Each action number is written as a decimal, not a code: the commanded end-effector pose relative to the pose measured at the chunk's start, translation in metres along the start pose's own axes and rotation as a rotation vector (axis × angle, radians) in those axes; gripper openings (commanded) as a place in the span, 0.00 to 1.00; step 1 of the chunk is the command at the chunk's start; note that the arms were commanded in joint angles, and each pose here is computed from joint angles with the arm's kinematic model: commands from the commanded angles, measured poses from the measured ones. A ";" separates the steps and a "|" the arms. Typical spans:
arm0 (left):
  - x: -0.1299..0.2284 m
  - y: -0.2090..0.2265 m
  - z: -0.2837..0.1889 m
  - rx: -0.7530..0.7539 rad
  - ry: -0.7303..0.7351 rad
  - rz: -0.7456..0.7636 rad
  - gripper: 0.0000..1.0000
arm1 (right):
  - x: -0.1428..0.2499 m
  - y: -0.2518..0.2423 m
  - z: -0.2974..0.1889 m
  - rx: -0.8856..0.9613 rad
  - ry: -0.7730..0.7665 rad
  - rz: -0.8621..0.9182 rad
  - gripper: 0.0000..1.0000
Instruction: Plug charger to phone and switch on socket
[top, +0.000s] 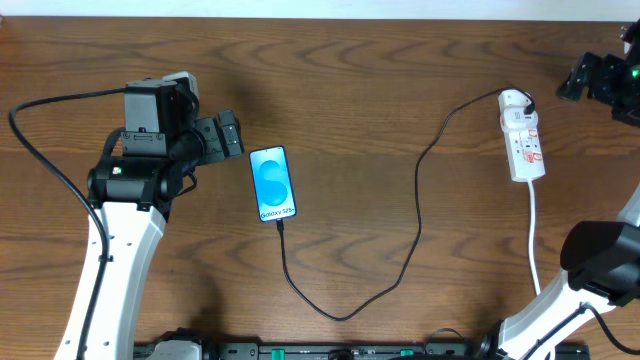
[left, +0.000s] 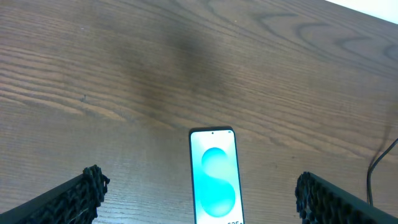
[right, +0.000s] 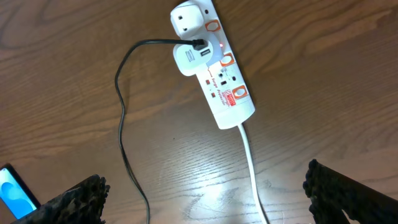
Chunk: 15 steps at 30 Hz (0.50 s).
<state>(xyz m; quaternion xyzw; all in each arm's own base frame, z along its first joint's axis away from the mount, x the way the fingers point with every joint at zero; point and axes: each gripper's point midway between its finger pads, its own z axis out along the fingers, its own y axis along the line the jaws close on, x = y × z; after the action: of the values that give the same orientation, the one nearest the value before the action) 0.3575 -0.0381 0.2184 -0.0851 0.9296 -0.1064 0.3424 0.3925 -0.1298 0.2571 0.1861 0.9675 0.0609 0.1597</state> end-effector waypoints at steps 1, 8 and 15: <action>-0.007 -0.002 -0.004 -0.003 -0.019 0.013 0.99 | -0.002 0.005 -0.009 -0.008 -0.028 0.000 0.99; -0.007 -0.002 -0.004 -0.003 -0.019 0.013 0.99 | -0.002 0.004 -0.009 -0.008 -0.028 0.001 0.99; -0.007 -0.002 -0.004 -0.003 -0.019 0.013 0.99 | -0.002 0.004 -0.009 -0.008 -0.028 0.001 0.99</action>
<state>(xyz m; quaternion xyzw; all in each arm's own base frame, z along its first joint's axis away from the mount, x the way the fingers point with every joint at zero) 0.3575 -0.0381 0.2184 -0.0851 0.9296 -0.1064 0.3424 0.3926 -0.1298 0.2571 0.1861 0.9675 0.0610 0.1599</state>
